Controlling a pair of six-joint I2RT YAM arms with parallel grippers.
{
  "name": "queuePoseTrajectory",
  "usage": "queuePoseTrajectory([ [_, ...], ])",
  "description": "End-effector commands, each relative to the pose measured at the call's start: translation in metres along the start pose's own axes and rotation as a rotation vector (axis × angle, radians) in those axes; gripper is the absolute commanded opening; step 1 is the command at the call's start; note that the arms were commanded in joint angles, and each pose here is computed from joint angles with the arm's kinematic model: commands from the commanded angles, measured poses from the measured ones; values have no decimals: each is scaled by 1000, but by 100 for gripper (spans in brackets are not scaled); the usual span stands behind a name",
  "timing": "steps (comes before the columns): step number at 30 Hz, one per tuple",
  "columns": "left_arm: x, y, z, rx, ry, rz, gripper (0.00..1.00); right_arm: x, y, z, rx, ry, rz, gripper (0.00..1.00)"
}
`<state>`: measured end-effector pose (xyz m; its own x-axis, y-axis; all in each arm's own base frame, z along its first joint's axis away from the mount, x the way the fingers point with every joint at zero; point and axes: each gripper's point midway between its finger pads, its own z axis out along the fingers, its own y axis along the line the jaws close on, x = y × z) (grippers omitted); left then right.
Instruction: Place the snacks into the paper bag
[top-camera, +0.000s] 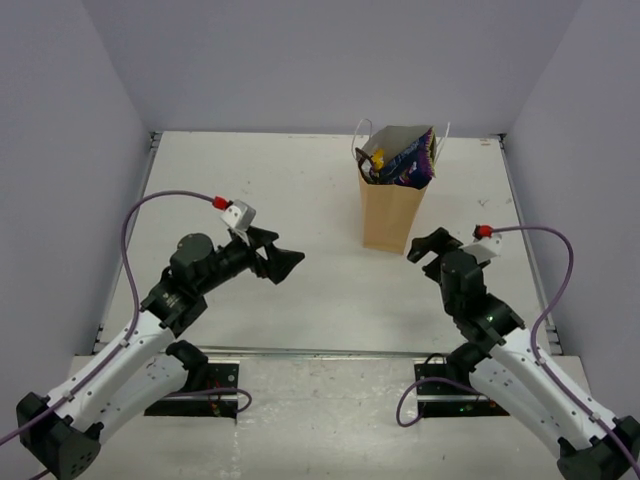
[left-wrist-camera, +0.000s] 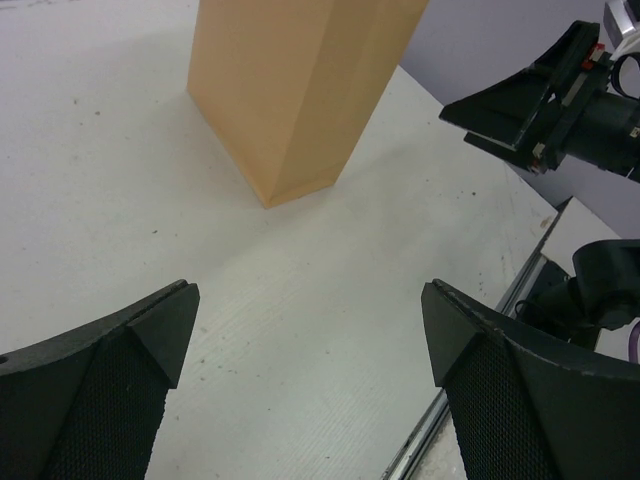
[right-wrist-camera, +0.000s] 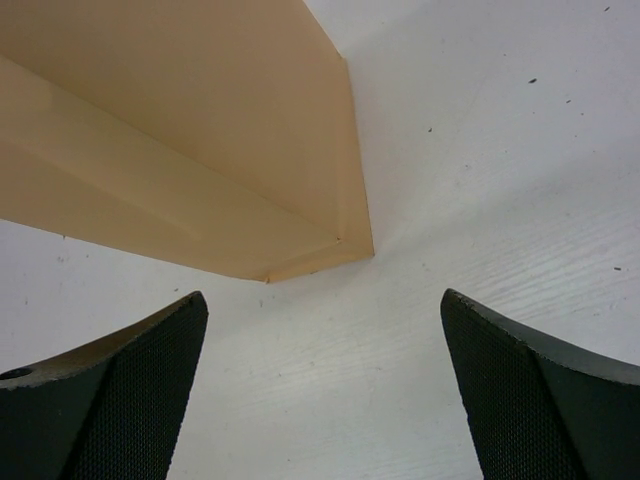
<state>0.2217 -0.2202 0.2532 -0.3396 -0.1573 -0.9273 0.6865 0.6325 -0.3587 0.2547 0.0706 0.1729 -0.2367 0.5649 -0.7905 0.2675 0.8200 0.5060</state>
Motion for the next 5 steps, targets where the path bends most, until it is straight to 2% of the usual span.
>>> queuePoseTrajectory([
  [1, -11, -4, 3, 14, -34, 8, 100, -13, 2, -2, -9, -60, 62, 99],
  [5, -12, -4, 4, 12, -33, 5, 100, -15, 3, -4, -44, -79, 62, 99],
])
